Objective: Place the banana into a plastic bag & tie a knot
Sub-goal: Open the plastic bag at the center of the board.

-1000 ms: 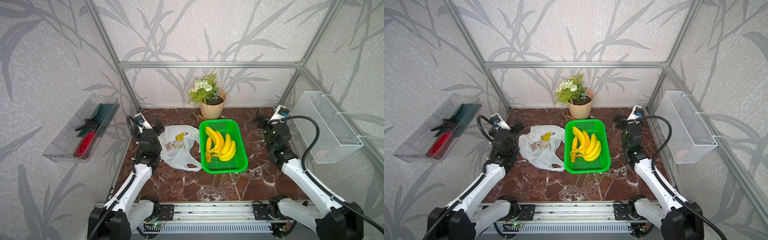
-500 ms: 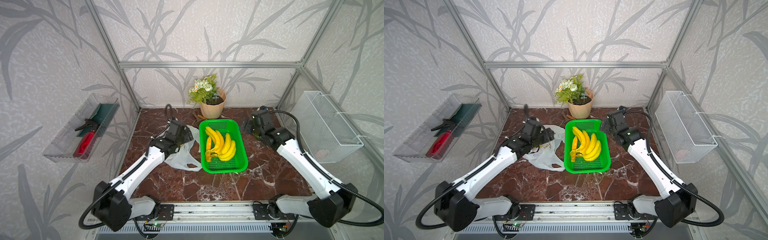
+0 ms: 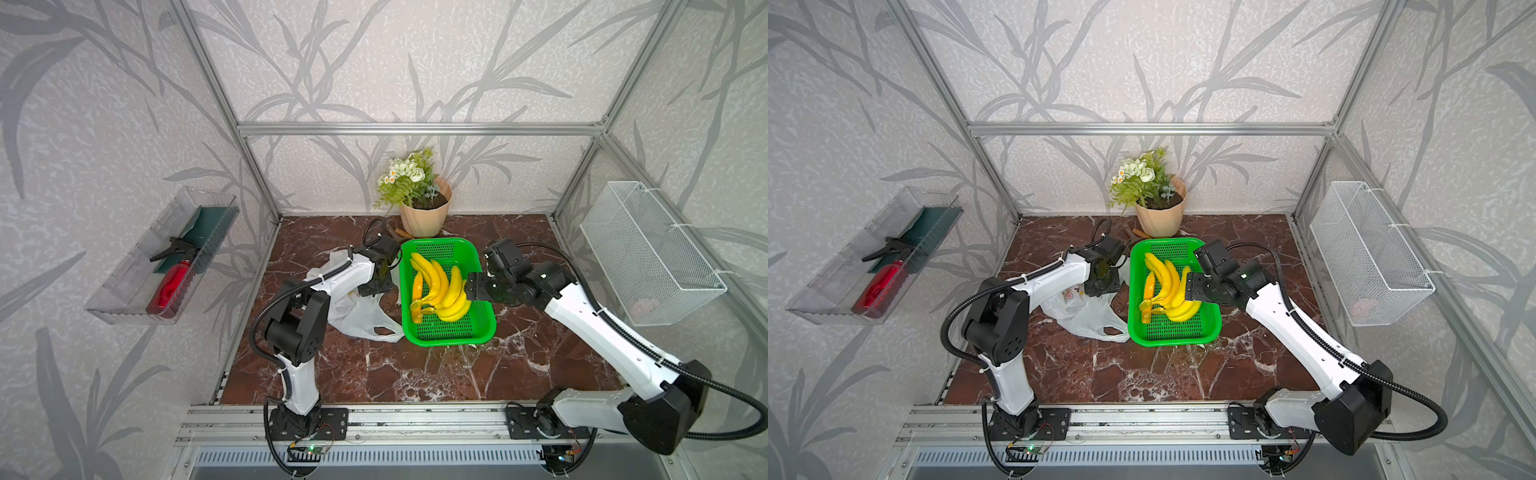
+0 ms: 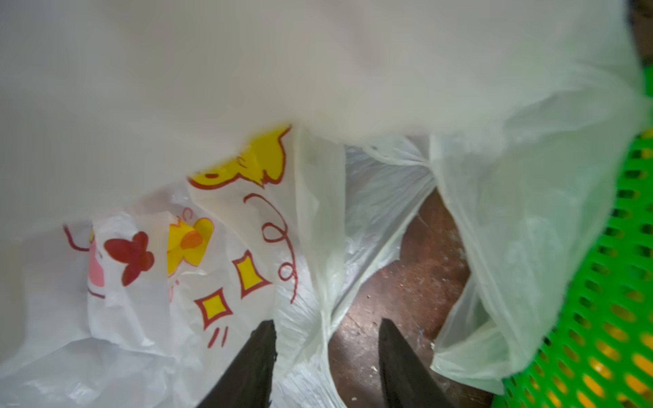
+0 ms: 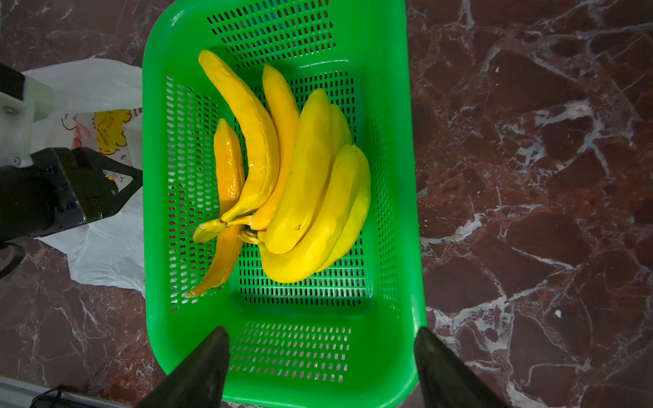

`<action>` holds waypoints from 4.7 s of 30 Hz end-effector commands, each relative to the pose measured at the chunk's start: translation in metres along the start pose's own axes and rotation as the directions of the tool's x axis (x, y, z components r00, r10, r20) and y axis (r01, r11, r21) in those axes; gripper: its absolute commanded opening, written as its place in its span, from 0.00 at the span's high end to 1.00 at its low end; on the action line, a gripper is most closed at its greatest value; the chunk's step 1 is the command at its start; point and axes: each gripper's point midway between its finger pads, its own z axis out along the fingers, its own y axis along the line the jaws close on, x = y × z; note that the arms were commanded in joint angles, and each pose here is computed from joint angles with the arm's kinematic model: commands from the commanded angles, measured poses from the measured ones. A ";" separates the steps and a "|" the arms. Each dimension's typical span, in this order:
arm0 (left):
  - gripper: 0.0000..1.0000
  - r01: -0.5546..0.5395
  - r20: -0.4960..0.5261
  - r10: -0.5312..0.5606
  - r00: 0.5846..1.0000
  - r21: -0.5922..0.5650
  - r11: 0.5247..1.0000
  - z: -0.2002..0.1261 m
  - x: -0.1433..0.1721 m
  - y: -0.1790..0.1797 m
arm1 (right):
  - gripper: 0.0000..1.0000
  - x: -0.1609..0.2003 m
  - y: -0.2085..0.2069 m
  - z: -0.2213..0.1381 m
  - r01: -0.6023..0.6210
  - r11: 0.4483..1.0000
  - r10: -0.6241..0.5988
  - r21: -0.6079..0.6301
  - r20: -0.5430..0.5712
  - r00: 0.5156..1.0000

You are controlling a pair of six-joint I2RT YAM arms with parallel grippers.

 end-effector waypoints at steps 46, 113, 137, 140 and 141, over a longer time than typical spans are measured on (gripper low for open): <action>1.00 -0.237 0.123 0.225 0.967 0.091 0.967 -0.149 -0.001 0.048 | 0.44 0.015 0.100 0.055 -0.244 0.886 0.197 -0.395 -0.158 0.968; 1.00 -0.350 0.234 0.315 0.920 0.131 0.927 -0.148 0.026 0.084 | 1.00 -0.027 0.172 0.059 -0.198 0.861 0.069 -0.469 -0.277 0.958; 1.00 -0.171 0.066 0.158 0.985 0.421 0.891 -0.148 0.054 0.028 | 0.51 -0.048 0.084 0.032 -0.110 0.949 0.067 -0.295 -0.153 0.986; 1.00 -0.170 0.065 0.157 0.985 0.426 0.889 -0.150 0.055 0.028 | 0.56 -0.030 0.056 0.023 -0.097 0.970 0.071 -0.225 -0.119 0.990; 1.00 -0.168 0.064 0.156 0.986 0.429 0.887 -0.151 0.055 0.028 | 0.56 -0.024 0.048 0.022 -0.099 0.974 0.077 -0.203 -0.112 0.991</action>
